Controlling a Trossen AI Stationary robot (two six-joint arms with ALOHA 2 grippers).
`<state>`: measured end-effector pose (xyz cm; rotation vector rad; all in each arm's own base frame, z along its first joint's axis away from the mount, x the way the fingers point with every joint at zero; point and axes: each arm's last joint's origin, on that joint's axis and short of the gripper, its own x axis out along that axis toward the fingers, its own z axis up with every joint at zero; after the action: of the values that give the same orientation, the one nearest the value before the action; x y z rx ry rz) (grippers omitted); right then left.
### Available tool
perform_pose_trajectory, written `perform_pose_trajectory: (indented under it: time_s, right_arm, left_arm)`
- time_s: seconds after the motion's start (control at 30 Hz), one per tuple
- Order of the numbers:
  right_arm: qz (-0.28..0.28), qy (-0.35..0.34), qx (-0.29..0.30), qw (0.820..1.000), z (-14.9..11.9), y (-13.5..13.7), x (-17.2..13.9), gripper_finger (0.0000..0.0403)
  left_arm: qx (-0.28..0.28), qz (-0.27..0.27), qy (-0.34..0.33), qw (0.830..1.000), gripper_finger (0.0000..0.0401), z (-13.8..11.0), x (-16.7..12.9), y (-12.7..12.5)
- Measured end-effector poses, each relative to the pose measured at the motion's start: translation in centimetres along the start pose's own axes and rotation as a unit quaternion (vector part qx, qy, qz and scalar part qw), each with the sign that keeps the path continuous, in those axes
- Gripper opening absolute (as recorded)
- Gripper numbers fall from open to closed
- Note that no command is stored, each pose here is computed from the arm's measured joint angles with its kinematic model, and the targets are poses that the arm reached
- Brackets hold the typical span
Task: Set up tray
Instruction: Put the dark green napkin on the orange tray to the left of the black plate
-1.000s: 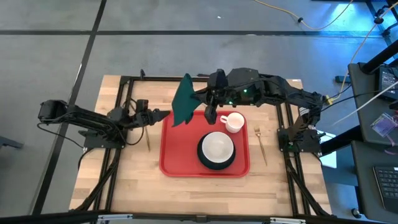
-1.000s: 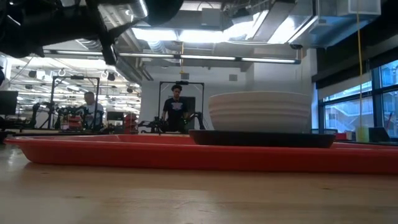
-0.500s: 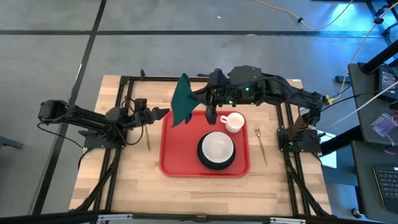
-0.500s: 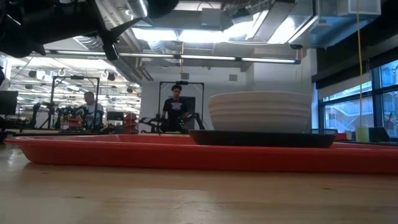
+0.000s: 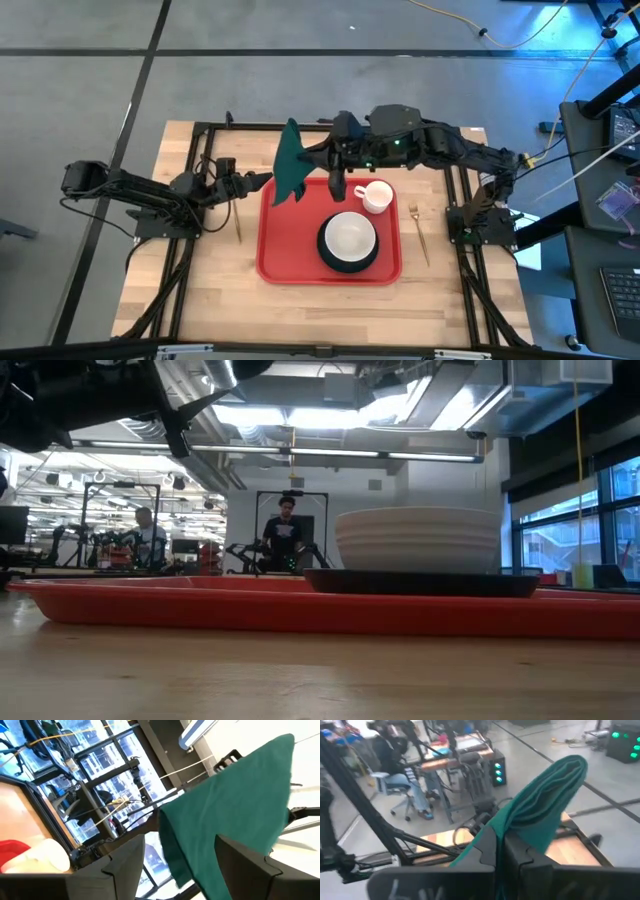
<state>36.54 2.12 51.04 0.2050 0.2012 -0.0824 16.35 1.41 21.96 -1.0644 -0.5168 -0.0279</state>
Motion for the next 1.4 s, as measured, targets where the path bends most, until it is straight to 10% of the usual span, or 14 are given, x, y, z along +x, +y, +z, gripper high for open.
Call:
perform_pose_trajectory:
  time_s: [1.4]
  right_arm:
    - [-0.041, -0.077, -0.065, 0.994, 0.8, -0.1, 1.7, 0.0003]
  left_arm:
    - [0.022, -0.089, 0.02, 0.996, 0.0228, 0.3, 2.5, -3.4]
